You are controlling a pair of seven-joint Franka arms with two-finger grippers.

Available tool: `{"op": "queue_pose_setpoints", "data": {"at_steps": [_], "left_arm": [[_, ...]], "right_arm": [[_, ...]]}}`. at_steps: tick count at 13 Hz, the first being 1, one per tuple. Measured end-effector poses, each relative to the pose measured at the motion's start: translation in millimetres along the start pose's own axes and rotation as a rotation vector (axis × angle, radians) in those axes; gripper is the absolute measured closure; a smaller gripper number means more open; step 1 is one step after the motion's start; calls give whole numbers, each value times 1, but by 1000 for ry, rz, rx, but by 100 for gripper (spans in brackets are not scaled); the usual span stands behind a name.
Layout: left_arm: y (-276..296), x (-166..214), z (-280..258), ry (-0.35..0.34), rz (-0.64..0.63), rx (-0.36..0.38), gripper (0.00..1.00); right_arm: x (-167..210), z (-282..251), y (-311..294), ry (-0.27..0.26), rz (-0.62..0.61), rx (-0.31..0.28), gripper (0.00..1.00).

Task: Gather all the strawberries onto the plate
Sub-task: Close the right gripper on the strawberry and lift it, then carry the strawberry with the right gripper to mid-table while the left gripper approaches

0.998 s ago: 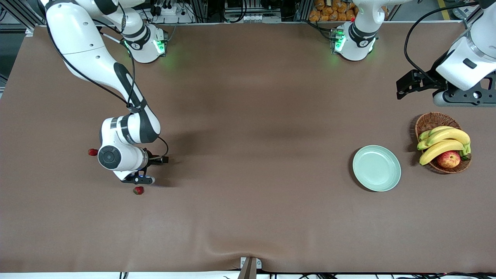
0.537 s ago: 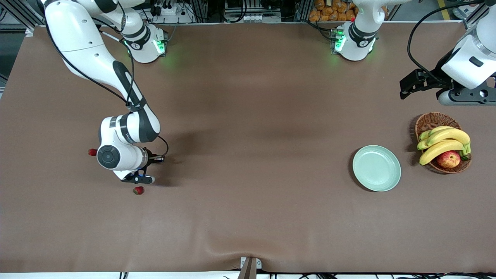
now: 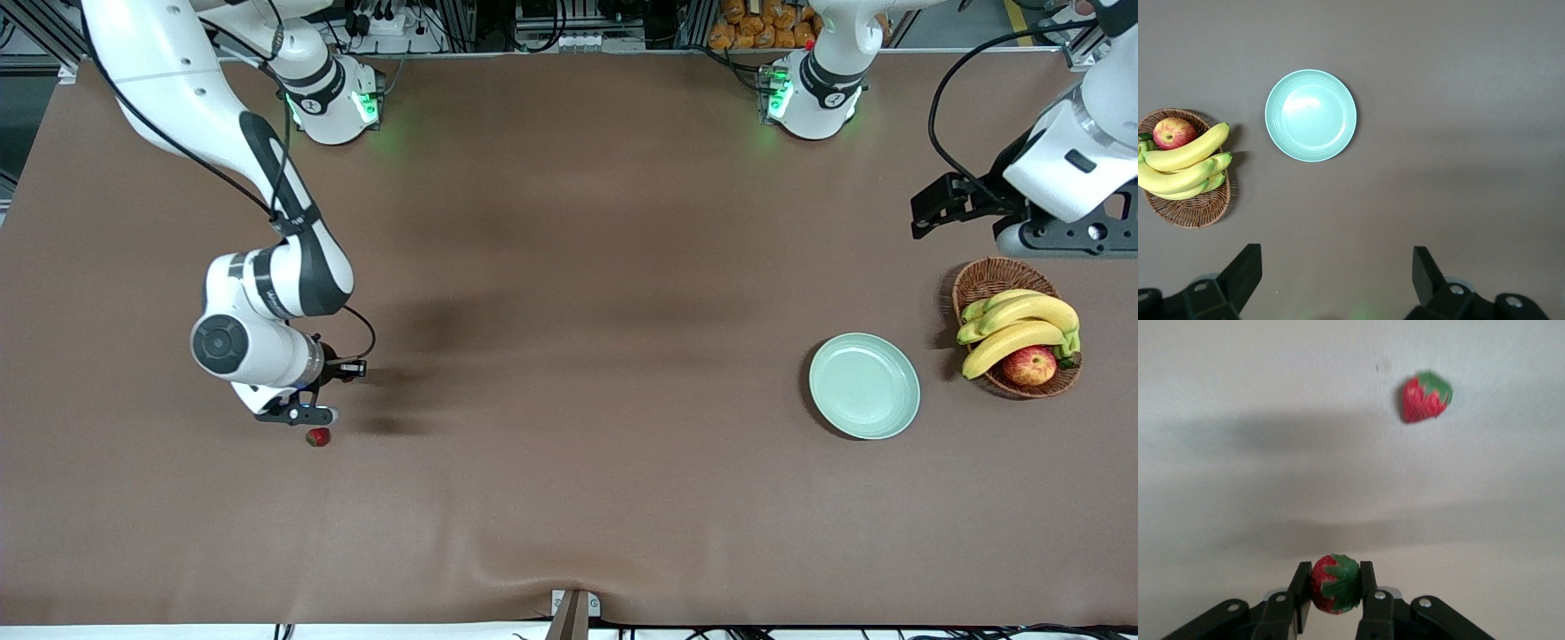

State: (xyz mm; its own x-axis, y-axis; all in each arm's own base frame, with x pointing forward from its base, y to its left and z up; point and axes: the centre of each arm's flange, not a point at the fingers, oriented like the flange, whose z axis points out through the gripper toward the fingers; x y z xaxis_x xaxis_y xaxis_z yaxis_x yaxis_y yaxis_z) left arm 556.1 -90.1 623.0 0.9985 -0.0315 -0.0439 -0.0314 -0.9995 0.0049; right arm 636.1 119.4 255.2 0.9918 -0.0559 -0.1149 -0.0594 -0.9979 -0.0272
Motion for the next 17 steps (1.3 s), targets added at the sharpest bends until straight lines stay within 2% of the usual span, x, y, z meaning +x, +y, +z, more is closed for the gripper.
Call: {"op": "queue_pose_setpoints", "data": {"at_steps": [3, 5, 8, 10, 14, 17], "left_arm": [[-1, 6, 8, -7, -1, -4, 0], [-3, 7, 8, -2, -4, -5, 0], [-13, 8, 7, 1, -23, -5, 0], [-20, 8, 5, 5, -35, -5, 0], [-28, 8, 3, 8, -50, -6, 0], [-35, 9, 2, 11, -61, -6, 0]], "right_arm": [[0, -38, -23, 60, -53, 29, 67], [-5, -48, -52, 77, -95, 55, 67], [-12, -60, -94, 85, -106, 153, 67], [-18, -67, -121, 106, -123, 196, 67], [-52, -58, -211, 173, -208, 246, 67], [-81, -32, -274, 226, -173, 285, 67]]}}
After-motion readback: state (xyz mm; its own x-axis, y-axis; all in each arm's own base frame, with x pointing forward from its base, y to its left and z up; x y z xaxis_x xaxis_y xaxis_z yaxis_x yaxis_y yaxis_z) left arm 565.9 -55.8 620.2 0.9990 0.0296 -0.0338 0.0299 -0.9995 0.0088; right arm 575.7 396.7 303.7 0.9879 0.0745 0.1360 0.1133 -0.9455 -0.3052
